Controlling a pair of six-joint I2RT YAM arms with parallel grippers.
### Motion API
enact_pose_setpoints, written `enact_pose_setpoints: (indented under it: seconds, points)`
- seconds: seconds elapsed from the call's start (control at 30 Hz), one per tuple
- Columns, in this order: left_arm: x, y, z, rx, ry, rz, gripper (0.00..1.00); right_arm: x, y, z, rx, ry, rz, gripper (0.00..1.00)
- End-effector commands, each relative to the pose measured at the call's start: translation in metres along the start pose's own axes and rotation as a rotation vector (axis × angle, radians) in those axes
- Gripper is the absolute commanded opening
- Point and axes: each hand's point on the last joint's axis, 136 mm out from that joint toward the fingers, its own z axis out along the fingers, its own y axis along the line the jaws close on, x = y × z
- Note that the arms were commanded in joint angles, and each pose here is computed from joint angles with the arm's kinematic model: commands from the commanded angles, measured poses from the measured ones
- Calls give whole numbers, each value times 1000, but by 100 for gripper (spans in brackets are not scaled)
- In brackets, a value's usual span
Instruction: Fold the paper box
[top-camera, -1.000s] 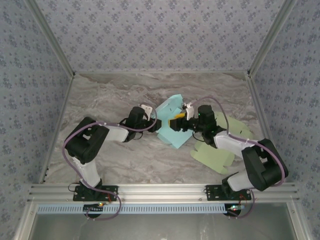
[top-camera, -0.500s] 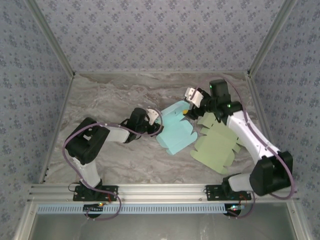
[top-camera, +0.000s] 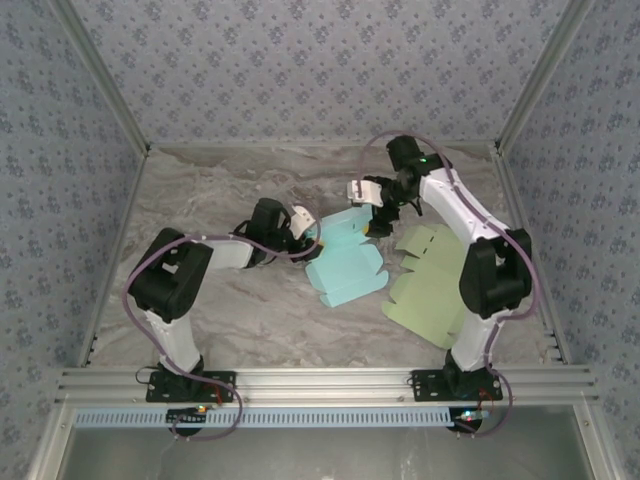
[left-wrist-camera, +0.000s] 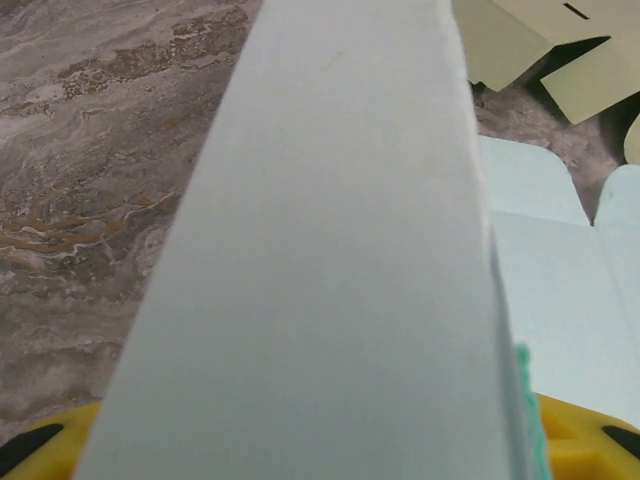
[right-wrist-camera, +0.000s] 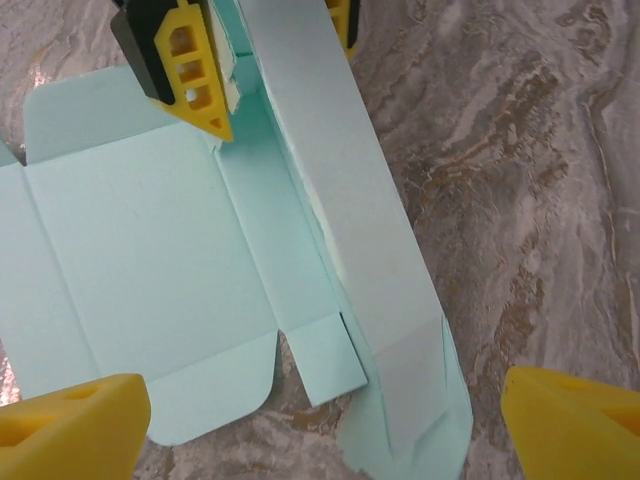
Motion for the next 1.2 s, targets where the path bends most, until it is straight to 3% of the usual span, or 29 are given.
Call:
enact_pose_setpoints:
  seconds: [0.0,0.3,0.53,0.83,1.17]
  points:
    - [5,-9,4,60,20,14,52,-5,0,9,-49,34,-40,93]
    - [13,0,-1,-21,-13,21,51,-19,-19,45,-123,10,-61,91]
    - [13,-1,-4,-30,-28,32,50,-17,-4,75,-235,81,-68,90]
    - [14,4,-6,-55,-21,25,49,-9,13,76,-303,117,28,67]
    - [7,34,-21,-213,-92,-91,56,-14,18,70,-193,195,256,60]
